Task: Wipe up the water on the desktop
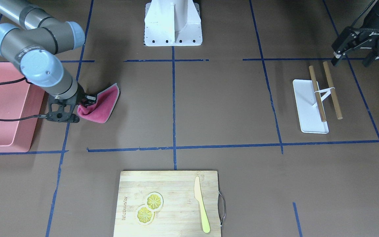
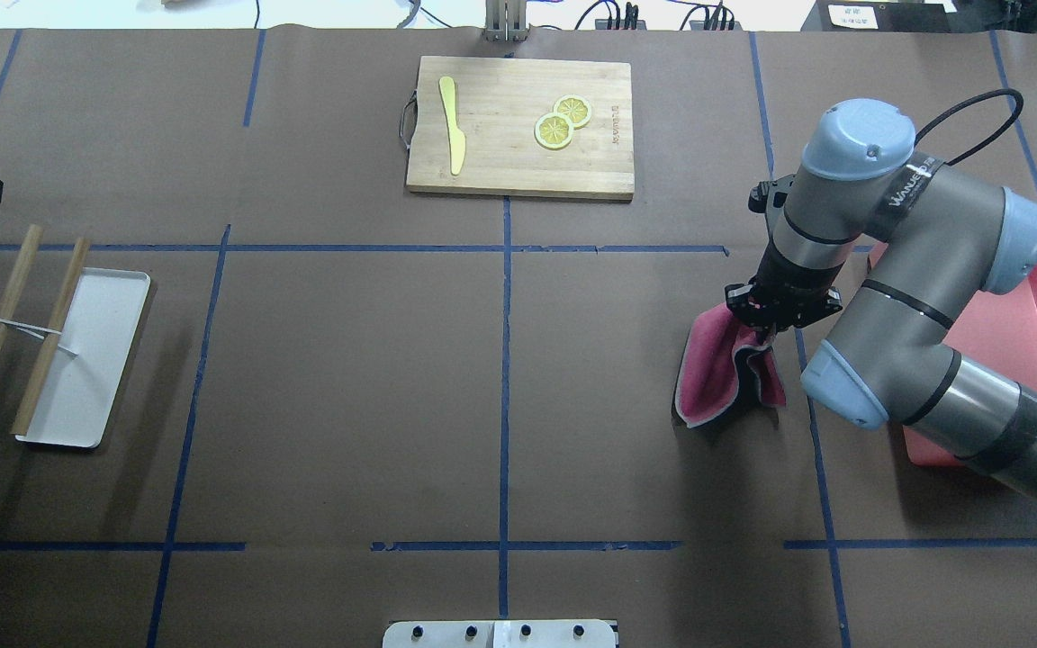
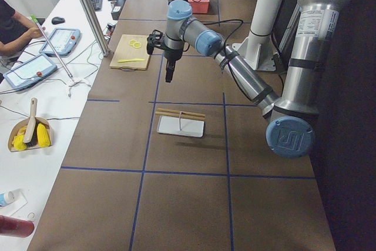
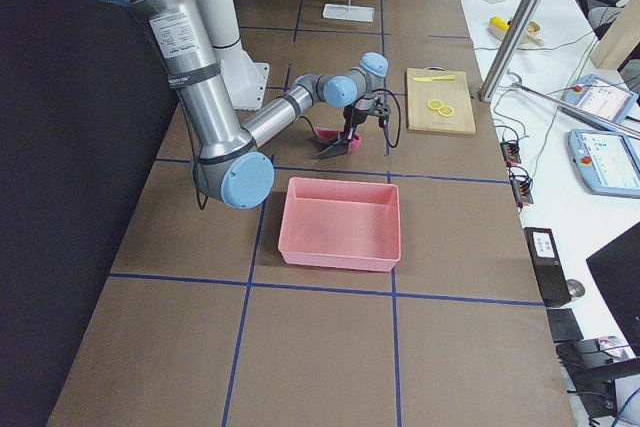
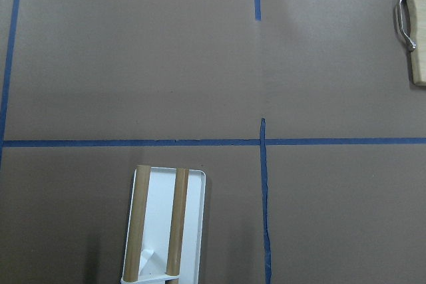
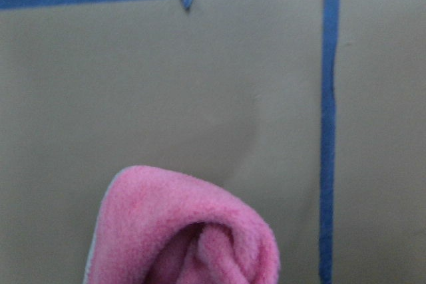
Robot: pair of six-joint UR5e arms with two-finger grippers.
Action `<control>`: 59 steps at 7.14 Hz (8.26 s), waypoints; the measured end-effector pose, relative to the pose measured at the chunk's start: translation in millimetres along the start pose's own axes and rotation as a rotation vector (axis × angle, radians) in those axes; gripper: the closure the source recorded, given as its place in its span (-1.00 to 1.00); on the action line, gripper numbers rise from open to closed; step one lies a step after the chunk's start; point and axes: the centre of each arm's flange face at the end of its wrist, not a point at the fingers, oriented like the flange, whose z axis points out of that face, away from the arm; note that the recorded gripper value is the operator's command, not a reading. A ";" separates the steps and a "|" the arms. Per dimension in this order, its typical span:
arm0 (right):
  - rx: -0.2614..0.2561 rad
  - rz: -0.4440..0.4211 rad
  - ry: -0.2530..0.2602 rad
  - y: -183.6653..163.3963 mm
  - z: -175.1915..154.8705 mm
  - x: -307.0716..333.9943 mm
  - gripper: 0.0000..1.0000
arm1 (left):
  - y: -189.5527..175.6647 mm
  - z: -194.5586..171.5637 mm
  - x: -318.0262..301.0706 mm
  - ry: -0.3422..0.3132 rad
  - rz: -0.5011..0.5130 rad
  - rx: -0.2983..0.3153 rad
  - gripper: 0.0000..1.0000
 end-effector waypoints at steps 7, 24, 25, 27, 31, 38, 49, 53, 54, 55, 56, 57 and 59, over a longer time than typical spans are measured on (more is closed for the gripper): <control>0.002 0.021 0.037 15.3 37.4 -49.9 1.00 | -2.8 9.7 -5.1 -0.009 -0.006 -0.016 -1.00; 0.087 0.208 -0.049 -10.4 6.5 -30.1 1.00 | -10.3 13.5 -4.6 -0.019 -0.016 -0.006 -1.00; 0.099 0.219 -0.062 -17.7 -6.8 -23.1 1.00 | -10.1 13.6 -4.8 -0.019 -0.017 -0.006 -1.00; 0.121 0.230 -0.087 -9.2 -51.1 -17.8 1.00 | -9.4 14.0 -6.5 -0.021 -0.020 -0.008 -1.00; 0.155 0.090 -0.016 51.7 -184.5 53.9 1.00 | -7.3 18.2 -18.2 -0.036 0.009 -0.022 -1.00; 0.100 -0.141 -0.025 42.9 -196.4 307.0 -0.99 | -32.5 56.5 -234.6 -0.170 0.163 -0.205 -1.00; 0.200 -0.162 -0.151 8.3 -119.2 476.1 -1.00 | 3.5 94.9 -381.1 -0.052 0.082 -0.271 -1.00; 0.187 -0.129 -0.144 3.9 -84.0 515.5 -1.00 | 3.0 94.4 -380.8 -0.054 0.068 -0.267 -1.00; 0.213 -0.130 -0.147 2.7 -76.9 529.2 -1.00 | 2.1 93.1 -379.0 -0.055 0.062 -0.263 -1.00; 0.235 -0.114 -0.153 -0.8 -79.9 534.9 -1.00 | 1.7 92.4 -378.2 -0.055 0.059 -0.262 -1.00; 0.247 -0.089 -0.158 -4.3 -85.6 534.5 -1.00 | 1.5 92.1 -377.7 -0.055 0.058 -0.261 -1.00; 0.255 -0.073 -0.161 -6.0 -89.8 533.0 -1.00 | 1.2 92.6 -378.0 -0.055 0.057 -0.262 -1.00; 0.263 -0.068 -0.164 -5.9 -93.2 531.0 -1.00 | 1.0 94.6 -379.4 -0.055 0.054 -0.266 -1.00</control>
